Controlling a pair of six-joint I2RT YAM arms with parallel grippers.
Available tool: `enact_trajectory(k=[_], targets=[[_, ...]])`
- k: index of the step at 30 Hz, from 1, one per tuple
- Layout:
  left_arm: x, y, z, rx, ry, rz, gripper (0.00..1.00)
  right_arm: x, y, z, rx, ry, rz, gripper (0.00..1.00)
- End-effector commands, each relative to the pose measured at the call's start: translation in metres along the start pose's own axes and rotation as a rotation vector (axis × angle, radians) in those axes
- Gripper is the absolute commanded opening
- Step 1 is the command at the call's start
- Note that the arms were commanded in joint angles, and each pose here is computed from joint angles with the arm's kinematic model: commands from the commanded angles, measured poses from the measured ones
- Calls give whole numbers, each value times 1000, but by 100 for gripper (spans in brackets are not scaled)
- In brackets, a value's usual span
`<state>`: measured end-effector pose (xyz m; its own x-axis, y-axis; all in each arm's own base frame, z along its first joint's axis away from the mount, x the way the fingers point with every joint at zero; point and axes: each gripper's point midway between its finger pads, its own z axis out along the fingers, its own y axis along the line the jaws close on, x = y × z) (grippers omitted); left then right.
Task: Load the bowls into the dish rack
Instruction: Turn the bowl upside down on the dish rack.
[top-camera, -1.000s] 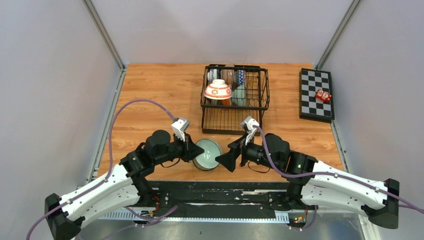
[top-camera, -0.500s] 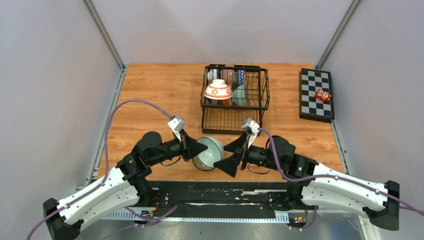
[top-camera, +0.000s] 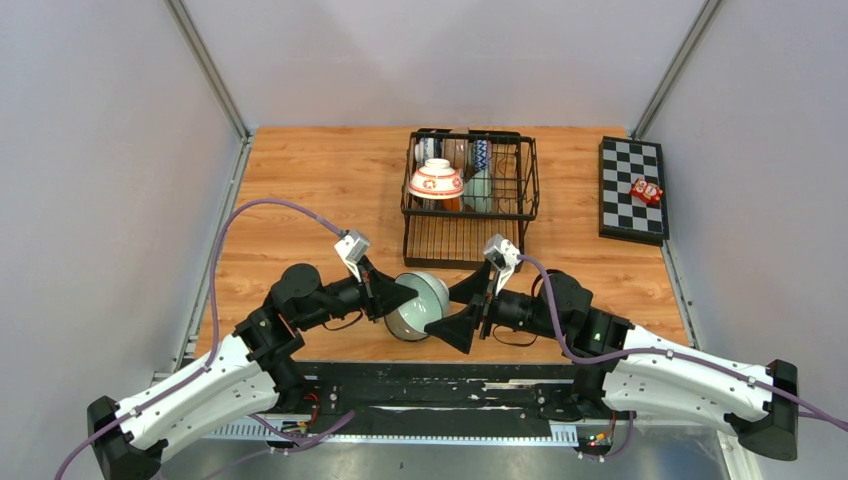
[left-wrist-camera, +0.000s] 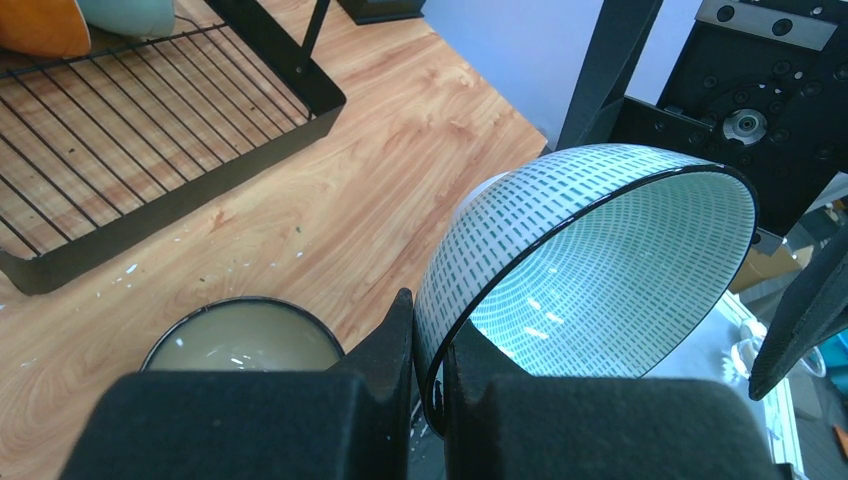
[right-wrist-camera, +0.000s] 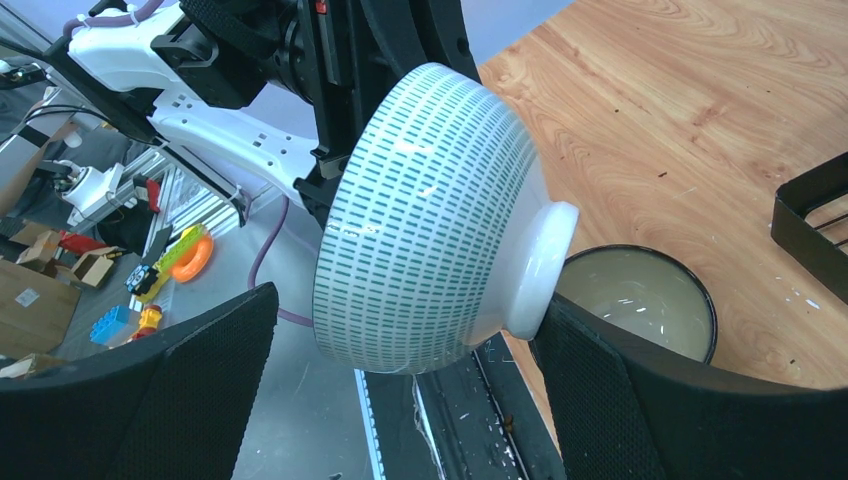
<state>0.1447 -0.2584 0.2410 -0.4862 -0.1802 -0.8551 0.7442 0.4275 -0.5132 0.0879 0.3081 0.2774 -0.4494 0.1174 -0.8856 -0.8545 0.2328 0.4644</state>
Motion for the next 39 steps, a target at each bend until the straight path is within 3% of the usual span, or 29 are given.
enact_trajectory(k=[1, 8, 12, 13, 14, 15, 16, 23, 27, 31, 39], targets=[[-25, -9, 2, 26, -80, 13, 0, -15, 17, -1, -75, -40, -4, 96], [-27, -5, 3, 4, -93, 10, 0, -19, 18, -1, -74, -49, -9, 89], [-27, -8, 4, 20, -91, 1, 0, -18, 17, 1, -72, -44, -13, 77], [-27, -9, 4, 27, -91, 0, 0, -17, 16, 2, -70, -40, -14, 67], [-27, -11, 4, 35, -89, -4, 0, -17, 16, 3, -69, -40, -14, 49], [-26, -12, 5, 41, -84, -6, 0, -17, 16, 4, -69, -42, -13, 20], [-26, -13, 5, 45, -81, -7, 0, -18, 15, 4, -67, -44, -11, 5], [-24, -12, 3, 39, -70, -13, 1, -30, 13, 0, -40, -87, -27, 3], [-23, -6, 2, 3, -63, -17, 27, -36, 11, -4, -15, -104, -46, 3], [-23, -3, 1, -24, -54, -24, 43, -43, 10, -9, 13, -107, -73, 3], [-27, -1, -3, -56, -52, -19, 60, -58, 3, -18, 84, -126, -124, 3]])
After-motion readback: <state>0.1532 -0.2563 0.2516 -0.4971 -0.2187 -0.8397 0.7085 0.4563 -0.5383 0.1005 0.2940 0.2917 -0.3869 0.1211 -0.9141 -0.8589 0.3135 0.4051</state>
